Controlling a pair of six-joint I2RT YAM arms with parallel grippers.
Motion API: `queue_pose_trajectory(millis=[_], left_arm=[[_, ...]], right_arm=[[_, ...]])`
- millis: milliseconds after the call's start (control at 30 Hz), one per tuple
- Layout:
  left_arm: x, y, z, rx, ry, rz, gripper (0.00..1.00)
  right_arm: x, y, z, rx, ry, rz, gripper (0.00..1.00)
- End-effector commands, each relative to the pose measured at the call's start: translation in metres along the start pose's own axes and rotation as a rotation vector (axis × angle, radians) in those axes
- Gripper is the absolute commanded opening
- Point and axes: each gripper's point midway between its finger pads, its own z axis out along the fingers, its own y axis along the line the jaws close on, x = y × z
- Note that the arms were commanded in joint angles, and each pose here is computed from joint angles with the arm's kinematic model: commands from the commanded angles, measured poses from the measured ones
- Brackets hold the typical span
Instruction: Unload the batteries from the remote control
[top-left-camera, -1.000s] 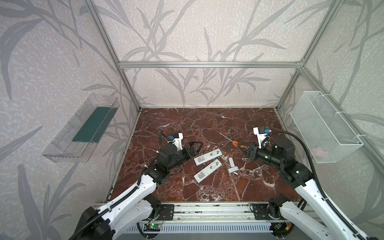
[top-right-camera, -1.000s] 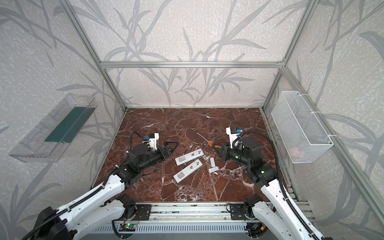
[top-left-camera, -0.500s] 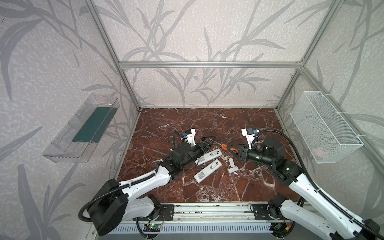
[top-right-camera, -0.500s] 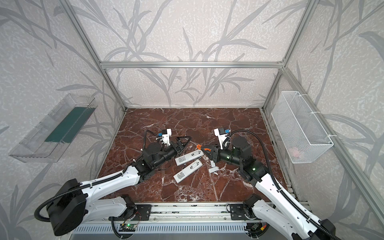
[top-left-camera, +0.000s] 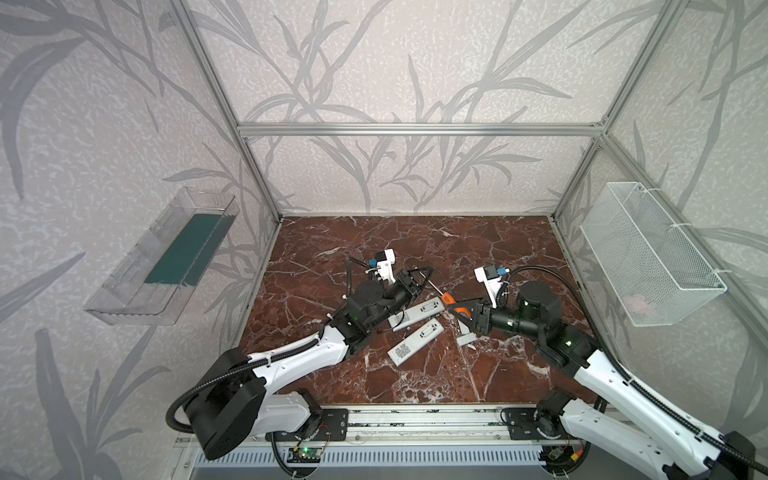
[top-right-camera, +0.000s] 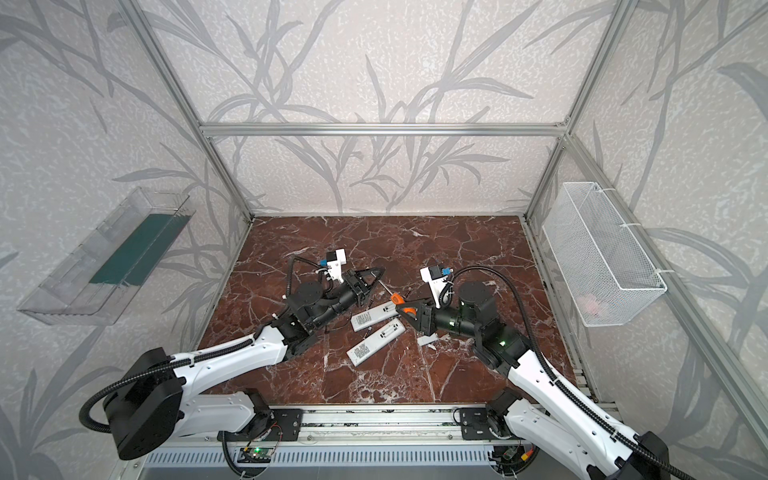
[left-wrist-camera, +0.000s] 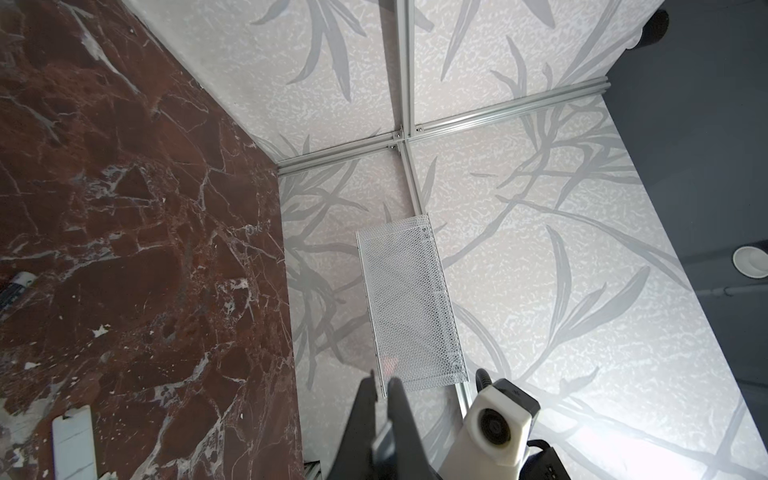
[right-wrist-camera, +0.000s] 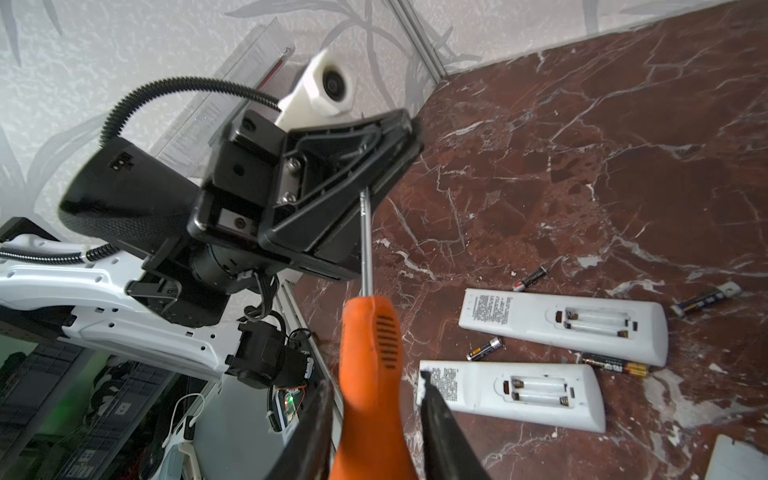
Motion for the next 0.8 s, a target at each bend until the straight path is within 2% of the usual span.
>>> queue_pose_trajectory(millis=[0,33,167,233,333,500,767], left_arm=[[-0.001,0.011,-0.003,-0.04,-0.014,0.045,0.0],[-0.001,0.011,-0.003,-0.042,-0.013,0.051,0.0],[0.0,0.014,-0.008,-0.079,0.013,0.1,0.0],[0.004,0.019,-0.011,-0.137,0.08,0.14,0.0],[0.009,0.023,-0.017,-0.216,0.195,0.211,0.0],[0.007,0.018,-0.028,-0.233,0.293,0.242,0.0],[0.013,0.011,-0.031,-0.214,0.365,0.249,0.0]], right_arm=[[-0.015,0.003,-0.005,0.012,-0.062,-0.007,0.01],[-0.015,0.002,-0.005,0.017,-0.063,-0.008,0.08],[-0.011,0.003,-0.013,0.049,-0.03,-0.04,0.47],[-0.005,0.006,-0.016,0.057,0.033,-0.07,0.58],[0.01,0.009,-0.016,0.051,0.188,-0.08,0.6],[0.039,0.026,-0.009,-0.088,0.417,-0.007,0.61],[0.046,0.035,0.005,-0.148,0.443,0.019,0.65]])
